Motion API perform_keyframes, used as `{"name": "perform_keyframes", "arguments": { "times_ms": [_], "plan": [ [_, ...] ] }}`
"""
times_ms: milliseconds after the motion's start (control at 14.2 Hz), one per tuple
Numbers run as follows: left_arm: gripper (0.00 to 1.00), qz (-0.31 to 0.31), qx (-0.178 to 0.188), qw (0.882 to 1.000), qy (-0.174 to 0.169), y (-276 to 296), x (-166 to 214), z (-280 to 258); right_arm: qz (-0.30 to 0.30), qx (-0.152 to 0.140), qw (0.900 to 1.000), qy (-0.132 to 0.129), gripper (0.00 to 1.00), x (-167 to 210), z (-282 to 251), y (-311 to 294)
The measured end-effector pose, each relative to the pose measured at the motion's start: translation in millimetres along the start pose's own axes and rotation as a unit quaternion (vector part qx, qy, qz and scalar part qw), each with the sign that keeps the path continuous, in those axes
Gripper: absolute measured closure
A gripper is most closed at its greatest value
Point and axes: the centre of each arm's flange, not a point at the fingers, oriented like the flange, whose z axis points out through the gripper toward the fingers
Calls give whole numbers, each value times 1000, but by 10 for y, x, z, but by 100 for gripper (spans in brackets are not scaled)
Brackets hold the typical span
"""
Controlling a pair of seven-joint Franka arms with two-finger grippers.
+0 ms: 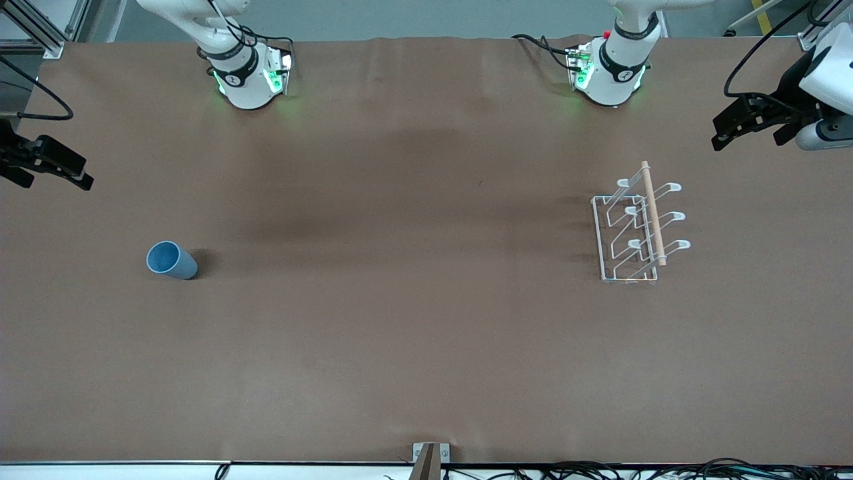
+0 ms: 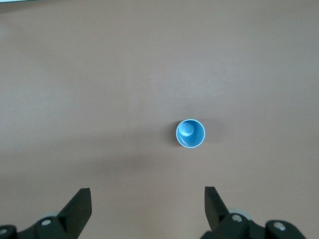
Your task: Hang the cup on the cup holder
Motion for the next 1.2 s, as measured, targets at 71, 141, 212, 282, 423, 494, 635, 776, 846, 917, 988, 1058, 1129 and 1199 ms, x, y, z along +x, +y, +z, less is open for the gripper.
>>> {"name": "perform_keyframes", "arguments": {
  "times_ms": [71, 141, 212, 282, 423, 494, 635, 776, 846, 917, 988, 1058, 1129, 1199],
  "plan": [
    [0, 0, 0, 1000, 0, 4, -1, 0, 0, 0, 1000, 0, 0, 0, 0, 3],
    [0, 0, 0, 1000, 0, 5, -1, 0, 0, 0, 1000, 0, 0, 0, 0, 5],
    [0, 0, 0, 1000, 0, 5, -1, 0, 0, 0, 1000, 0, 0, 0, 0, 5],
    [0, 0, 0, 1000, 0, 5, -1, -2, 0, 0, 1000, 0, 0, 0, 0, 5],
    [0, 0, 0, 1000, 2, 1, -1, -23, 2, 0, 1000, 0, 0, 1, -1, 17],
    [0, 0, -1, 1000, 4, -5, 0, -37, 3, 0, 1000, 0, 0, 1, -1, 31],
    [0, -2, -1, 1000, 6, -20, 1, -64, 5, 0, 1000, 0, 0, 2, -1, 58],
    [0, -2, -1, 1000, 6, -22, -1, -67, 6, 0, 1000, 0, 0, 2, -1, 67],
    [0, -2, -1, 1000, 5, -22, 0, -64, 7, 0, 1000, 0, 0, 2, 4, 71],
    [0, -2, -1, 1000, 4, -21, 3, -58, 8, -1, 1000, -2, 0, 4, 23, 89],
    [0, -2, -1, 1000, 4, -21, 7, -51, 12, -1, 1000, -6, 0, 17, 73, 131],
    [0, -2, -1, 1000, 3, -21, 11, -45, 18, -1, 1000, -10, 0, 56, 162, 196],
    [0, -2, -1, 1000, 3, -21, 13, -42, 25, -2, 1000, -14, 0, 118, 290, 280],
    [0, -2, -1, 1000, 3, -20, 13, -41, 33, -2, 999, -20, 0, 194, 455, 377]
  ]
}}
